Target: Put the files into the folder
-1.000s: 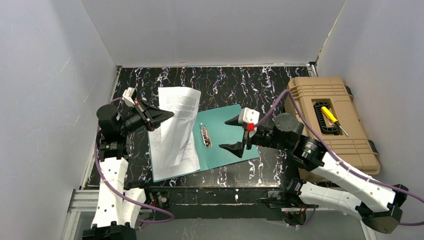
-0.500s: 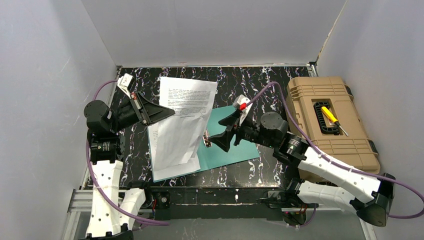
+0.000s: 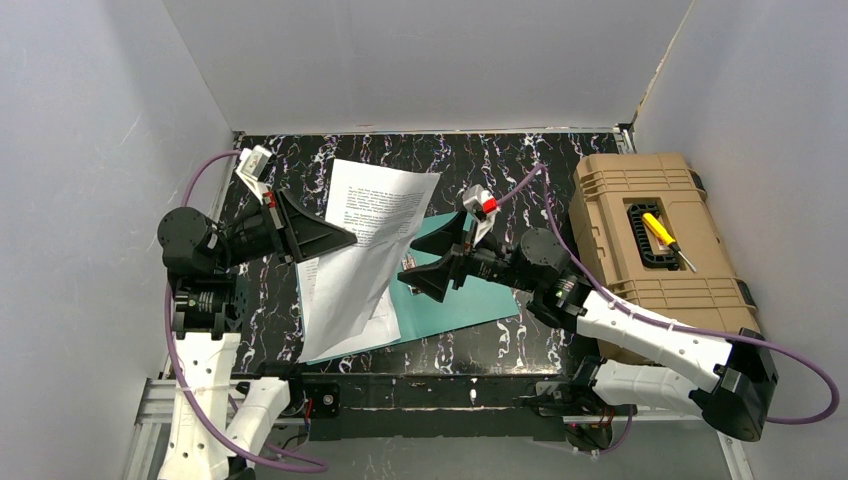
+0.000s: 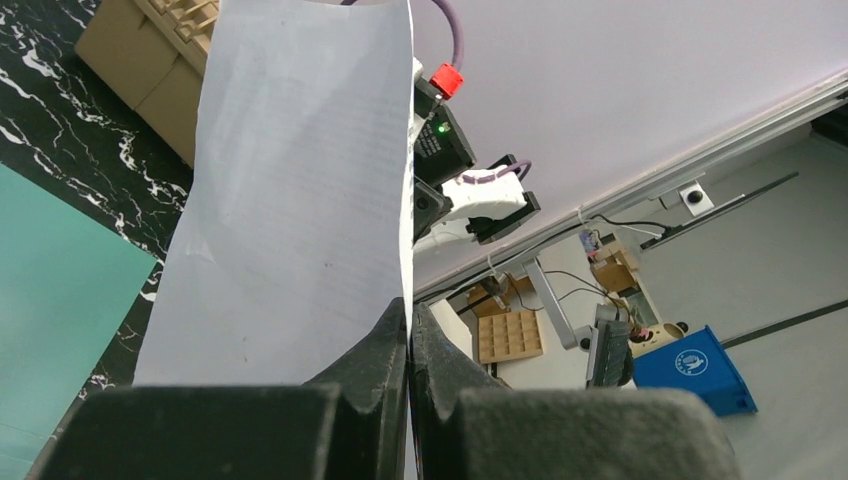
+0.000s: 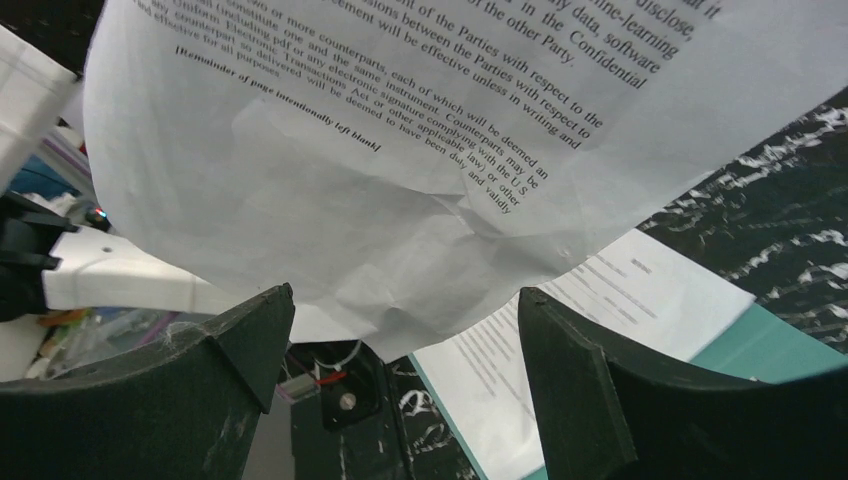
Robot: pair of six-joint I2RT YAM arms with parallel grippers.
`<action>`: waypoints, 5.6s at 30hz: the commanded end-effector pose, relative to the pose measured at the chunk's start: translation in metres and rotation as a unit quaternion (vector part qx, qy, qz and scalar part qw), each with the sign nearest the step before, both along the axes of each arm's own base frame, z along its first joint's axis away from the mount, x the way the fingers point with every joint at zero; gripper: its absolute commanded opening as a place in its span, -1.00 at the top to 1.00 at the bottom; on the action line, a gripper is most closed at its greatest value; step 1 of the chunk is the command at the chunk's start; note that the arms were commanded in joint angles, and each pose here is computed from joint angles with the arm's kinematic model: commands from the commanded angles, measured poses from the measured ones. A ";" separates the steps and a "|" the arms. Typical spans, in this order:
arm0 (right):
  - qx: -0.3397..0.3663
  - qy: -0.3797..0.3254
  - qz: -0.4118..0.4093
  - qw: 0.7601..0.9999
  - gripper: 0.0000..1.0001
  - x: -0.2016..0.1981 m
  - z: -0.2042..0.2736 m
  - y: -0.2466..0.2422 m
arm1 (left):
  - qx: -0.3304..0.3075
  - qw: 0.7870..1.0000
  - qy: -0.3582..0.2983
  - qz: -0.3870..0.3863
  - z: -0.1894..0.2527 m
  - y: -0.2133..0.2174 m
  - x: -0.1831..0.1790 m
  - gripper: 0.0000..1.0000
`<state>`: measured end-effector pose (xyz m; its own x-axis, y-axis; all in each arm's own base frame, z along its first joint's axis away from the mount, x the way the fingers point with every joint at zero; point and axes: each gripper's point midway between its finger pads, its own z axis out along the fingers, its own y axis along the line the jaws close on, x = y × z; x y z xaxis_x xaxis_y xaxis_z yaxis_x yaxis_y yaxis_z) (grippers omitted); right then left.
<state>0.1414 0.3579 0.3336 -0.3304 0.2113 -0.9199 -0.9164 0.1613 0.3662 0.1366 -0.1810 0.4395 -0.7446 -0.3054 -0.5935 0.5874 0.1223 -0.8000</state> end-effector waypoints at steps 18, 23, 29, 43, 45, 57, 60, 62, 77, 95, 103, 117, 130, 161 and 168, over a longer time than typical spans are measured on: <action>0.166 -0.017 0.056 0.984 -0.78 -0.028 0.054 -0.013 | -0.018 0.995 -0.093 -0.025 0.050 -0.001 -0.044 1.00; 0.209 -0.035 0.120 0.970 -0.67 -0.053 0.071 -0.021 | -0.020 0.995 -0.094 -0.017 0.046 -0.001 -0.039 1.00; 0.229 -0.048 0.156 0.960 -0.27 -0.070 0.082 -0.030 | -0.024 0.996 -0.087 -0.007 0.039 -0.001 -0.030 1.00; 0.202 -0.050 0.134 0.969 0.20 -0.071 0.081 -0.039 | -0.031 0.992 -0.114 0.032 0.036 0.002 -0.024 1.00; 0.197 -0.051 0.131 0.970 0.28 -0.070 0.080 -0.039 | -0.032 0.992 -0.116 0.034 0.037 0.002 -0.023 1.00; 0.179 -0.050 0.086 0.979 0.97 -0.058 0.087 -0.042 | -0.031 0.994 -0.100 0.040 0.022 0.002 -0.016 0.55; 0.152 -0.046 0.063 0.985 0.97 -0.050 0.086 -0.042 | -0.025 0.995 -0.082 0.046 0.008 0.003 -0.009 0.06; 0.123 -0.048 0.048 0.990 0.97 -0.045 0.084 -0.041 | -0.013 0.996 -0.065 0.059 -0.004 0.004 -0.004 -0.16; -0.185 0.019 -0.097 0.978 0.97 0.004 0.009 -0.067 | 0.144 0.968 0.046 0.201 -0.099 0.034 0.031 -0.84; -0.323 0.172 -0.141 0.920 0.97 0.079 -0.056 -0.089 | 0.239 0.924 0.210 0.213 -0.214 0.048 0.049 -0.97; -0.313 0.256 -0.110 0.908 0.97 0.114 -0.093 -0.092 | 0.283 0.905 0.234 0.216 -0.248 0.050 0.050 -0.96; -0.304 0.336 -0.109 0.885 0.97 0.147 -0.142 -0.095 | 0.306 0.898 0.237 0.209 -0.272 0.051 0.052 -0.96; -0.320 0.363 -0.124 0.866 0.97 0.162 -0.169 -0.100 | 0.304 0.903 0.230 0.198 -0.272 0.049 0.049 -0.96; -0.329 0.385 -0.092 0.857 0.97 0.153 -0.191 -0.096 | 0.299 0.909 0.218 0.192 -0.269 0.045 0.048 -0.97; -0.343 0.383 -0.081 0.854 0.97 0.149 -0.197 -0.090 | 0.298 0.910 0.218 0.190 -0.268 0.045 0.047 -0.96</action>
<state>0.2930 0.2616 0.1375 -0.9151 -0.1606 -0.3698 -0.3701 0.6987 0.6123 0.1893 -0.1330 0.1733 -0.8483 -0.3356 -0.4095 0.0270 0.7451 -0.6664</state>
